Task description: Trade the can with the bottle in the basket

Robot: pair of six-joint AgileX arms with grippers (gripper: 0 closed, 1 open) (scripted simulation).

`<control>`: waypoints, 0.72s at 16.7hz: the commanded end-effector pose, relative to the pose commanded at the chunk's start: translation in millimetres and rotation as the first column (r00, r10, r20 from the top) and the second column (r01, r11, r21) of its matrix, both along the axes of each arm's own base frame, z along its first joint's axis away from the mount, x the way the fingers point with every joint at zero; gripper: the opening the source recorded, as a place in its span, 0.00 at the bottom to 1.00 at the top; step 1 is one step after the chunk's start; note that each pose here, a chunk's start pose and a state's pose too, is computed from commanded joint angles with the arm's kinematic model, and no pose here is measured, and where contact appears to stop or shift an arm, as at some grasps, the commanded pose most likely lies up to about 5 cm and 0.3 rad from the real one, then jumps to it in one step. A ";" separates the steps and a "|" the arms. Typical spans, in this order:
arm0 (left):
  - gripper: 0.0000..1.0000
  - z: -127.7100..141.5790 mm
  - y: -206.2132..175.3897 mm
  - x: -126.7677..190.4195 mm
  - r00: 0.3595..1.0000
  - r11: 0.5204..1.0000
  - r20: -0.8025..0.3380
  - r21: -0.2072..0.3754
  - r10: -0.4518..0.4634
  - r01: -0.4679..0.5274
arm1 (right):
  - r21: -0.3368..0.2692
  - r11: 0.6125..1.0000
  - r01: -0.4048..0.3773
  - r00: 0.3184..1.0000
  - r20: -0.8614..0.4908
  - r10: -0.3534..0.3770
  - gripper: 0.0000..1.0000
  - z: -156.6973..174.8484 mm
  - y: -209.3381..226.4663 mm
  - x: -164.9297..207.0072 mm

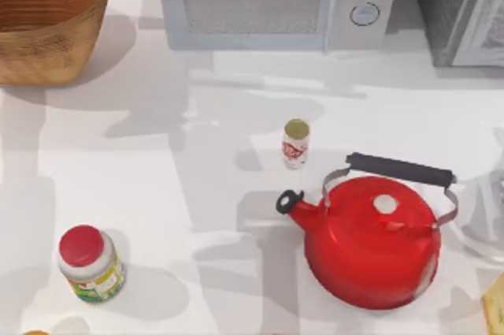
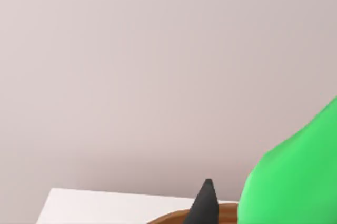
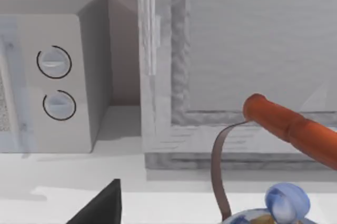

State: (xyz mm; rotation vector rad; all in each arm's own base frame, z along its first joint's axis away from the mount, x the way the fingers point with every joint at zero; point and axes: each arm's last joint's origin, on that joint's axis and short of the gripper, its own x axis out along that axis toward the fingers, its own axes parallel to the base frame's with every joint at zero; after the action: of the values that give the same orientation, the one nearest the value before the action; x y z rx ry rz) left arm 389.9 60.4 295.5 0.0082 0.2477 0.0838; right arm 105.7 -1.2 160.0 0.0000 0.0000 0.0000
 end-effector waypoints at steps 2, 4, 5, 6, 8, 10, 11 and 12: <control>0.00 14.0 -10.5 8.3 0.998 0.999 -0.029 -0.010 -0.053 0.053 | 0.000 1.000 0.000 1.000 0.000 0.000 1.00 0.0 0.0 0.0; 0.00 22.2 -17.3 12.6 0.995 0.996 -0.045 -0.018 -0.089 0.088 | 0.000 1.000 0.000 1.000 0.000 0.000 1.00 0.0 0.0 0.0; 0.00 24.2 -18.8 13.4 0.994 0.995 -0.048 -0.019 -0.097 0.097 | 0.000 1.000 0.000 1.000 0.000 0.000 1.00 0.0 0.0 0.0; 0.00 24.8 -19.2 13.5 0.994 0.995 -0.049 -0.020 -0.100 0.099 | 0.000 1.000 0.000 1.000 0.000 0.000 1.00 0.0 0.0 0.0; 0.00 24.8 -19.2 13.5 0.994 0.995 -0.049 -0.020 -0.100 0.099 | 0.000 1.000 0.000 1.000 0.000 0.000 1.00 0.0 0.0 0.0; 0.00 25.5 -17.3 12.2 0.995 0.995 -0.046 -0.018 -0.094 0.093 | 0.000 1.000 0.000 1.000 0.000 0.000 1.00 0.0 0.0 0.0; 0.00 24.8 -17.3 13.1 0.995 0.995 -0.046 -0.018 -0.094 0.093 | 0.000 1.000 0.000 1.000 0.000 0.000 1.00 0.0 0.0 0.0; 0.00 22.2 -17.4 16.4 0.994 0.995 -0.046 -0.018 -0.094 0.094 | 0.000 1.000 0.000 1.000 0.000 0.000 1.00 0.0 0.0 0.0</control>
State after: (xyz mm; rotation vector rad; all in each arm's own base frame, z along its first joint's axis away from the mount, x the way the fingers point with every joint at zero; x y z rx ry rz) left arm 406.3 43.0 317.7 0.0063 0.2949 -0.0121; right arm 105.7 -1.2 160.0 0.0000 0.0000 0.0000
